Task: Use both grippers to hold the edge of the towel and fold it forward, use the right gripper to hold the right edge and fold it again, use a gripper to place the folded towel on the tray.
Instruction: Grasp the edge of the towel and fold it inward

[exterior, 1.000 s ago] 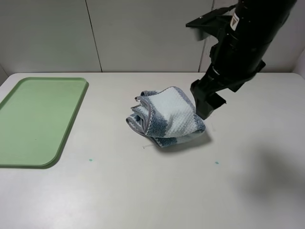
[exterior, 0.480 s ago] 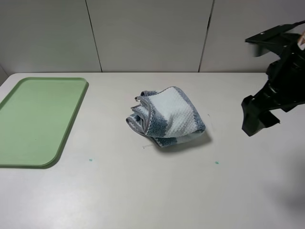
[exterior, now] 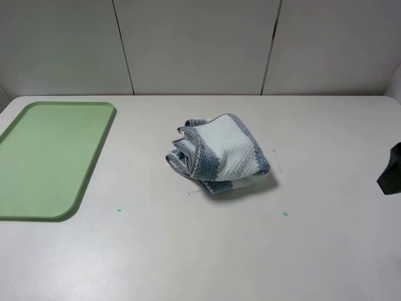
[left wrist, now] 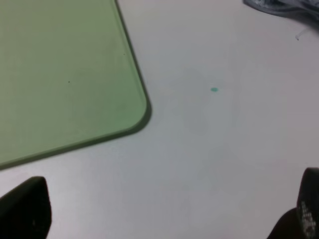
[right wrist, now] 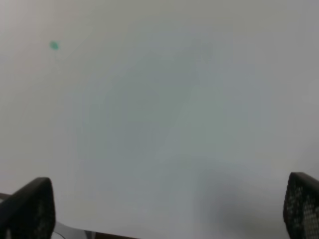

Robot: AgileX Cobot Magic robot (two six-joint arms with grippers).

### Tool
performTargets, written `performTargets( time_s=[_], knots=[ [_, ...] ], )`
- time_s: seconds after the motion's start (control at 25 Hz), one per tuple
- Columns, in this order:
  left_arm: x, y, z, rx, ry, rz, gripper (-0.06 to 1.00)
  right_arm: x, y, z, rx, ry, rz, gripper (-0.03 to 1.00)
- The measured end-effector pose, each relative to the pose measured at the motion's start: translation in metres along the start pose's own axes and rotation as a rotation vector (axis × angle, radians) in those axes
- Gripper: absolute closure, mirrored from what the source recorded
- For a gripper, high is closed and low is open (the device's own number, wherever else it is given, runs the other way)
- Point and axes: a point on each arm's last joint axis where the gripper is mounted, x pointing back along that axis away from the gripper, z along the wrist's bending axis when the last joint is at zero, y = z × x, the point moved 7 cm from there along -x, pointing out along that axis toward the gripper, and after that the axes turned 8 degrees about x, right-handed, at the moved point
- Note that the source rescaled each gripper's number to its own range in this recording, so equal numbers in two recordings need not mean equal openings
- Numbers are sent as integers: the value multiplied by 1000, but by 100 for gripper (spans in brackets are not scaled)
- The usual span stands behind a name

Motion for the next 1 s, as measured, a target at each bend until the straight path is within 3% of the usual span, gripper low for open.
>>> performTargets(
  time_s=[0.32, 0.64, 1.0],
  knots=[
    [0, 0, 0, 0, 0, 0, -5, 17, -43, -1, -109, -37, -176, -3],
    [0, 0, 0, 0, 0, 0, -5, 26, -65, 8, -105, -62, -355, -3],
    [0, 0, 0, 0, 0, 0, -5, 52, -80, 16, -91, -110, -634, -3]
  ],
)
